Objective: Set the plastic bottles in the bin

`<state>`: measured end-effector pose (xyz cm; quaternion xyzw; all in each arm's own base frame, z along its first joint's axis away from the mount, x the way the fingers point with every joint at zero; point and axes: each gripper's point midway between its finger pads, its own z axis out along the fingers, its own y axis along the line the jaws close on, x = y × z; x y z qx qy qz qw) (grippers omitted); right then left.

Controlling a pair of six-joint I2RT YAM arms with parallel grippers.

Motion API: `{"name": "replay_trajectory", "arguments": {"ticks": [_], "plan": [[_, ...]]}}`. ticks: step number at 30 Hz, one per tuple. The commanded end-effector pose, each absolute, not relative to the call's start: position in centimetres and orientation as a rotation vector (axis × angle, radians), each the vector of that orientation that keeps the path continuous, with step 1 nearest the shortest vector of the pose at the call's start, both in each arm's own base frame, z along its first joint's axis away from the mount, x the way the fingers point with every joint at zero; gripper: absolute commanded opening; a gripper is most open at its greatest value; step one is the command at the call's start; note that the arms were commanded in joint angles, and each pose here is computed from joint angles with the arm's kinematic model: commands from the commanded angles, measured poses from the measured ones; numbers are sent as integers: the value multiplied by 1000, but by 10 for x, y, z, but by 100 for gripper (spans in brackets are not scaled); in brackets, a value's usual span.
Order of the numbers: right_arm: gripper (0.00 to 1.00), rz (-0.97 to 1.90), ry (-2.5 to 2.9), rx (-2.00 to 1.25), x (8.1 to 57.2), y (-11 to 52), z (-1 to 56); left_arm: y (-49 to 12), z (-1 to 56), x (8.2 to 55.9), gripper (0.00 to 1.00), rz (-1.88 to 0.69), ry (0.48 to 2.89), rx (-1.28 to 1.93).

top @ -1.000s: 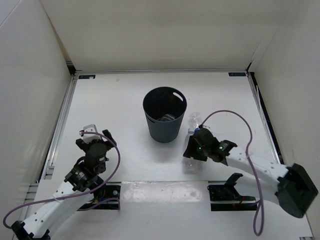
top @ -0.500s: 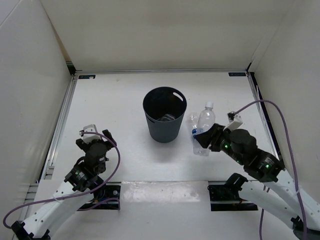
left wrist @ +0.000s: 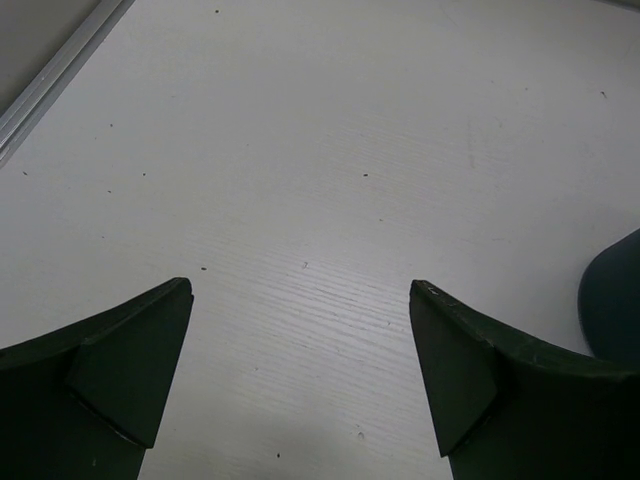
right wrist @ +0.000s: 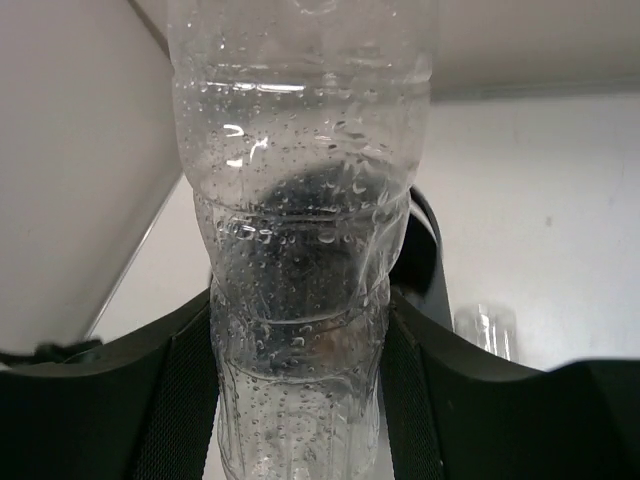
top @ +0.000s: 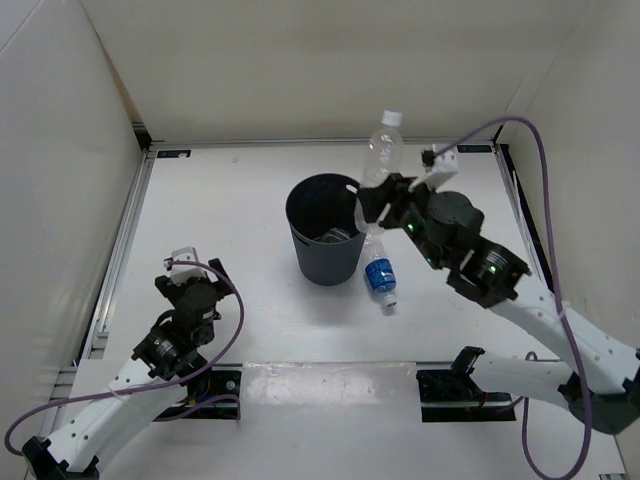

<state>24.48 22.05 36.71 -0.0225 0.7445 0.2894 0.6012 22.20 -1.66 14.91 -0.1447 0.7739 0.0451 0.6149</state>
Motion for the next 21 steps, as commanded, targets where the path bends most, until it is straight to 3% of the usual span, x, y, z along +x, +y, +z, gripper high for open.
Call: {"name": "replay_trajectory", "arguments": {"ticks": [1, 5, 6, 9, 15, 21], "plan": [[53, 568, 1551, -25, 269, 232, 433, -21, 153, 226, 100, 95, 1789, -320], [71, 533, 1552, -119, 283, 268, 440, -24, 154, 228, 100, 96, 1794, -309], [82, 500, 1587, -162, 295, 282, 423, -24, 153, 228, 100, 96, 1796, -307], [89, 519, 1649, -206, 301, 299, 409, -25, 153, 228, 100, 99, 1799, -302], [89, 539, 1724, -229, 316, 311, 385, -25, 153, 228, 100, 95, 1796, -303], [89, 442, 1726, -115, 312, 275, 383, -24, 153, 228, 100, 94, 1795, -303]]}}
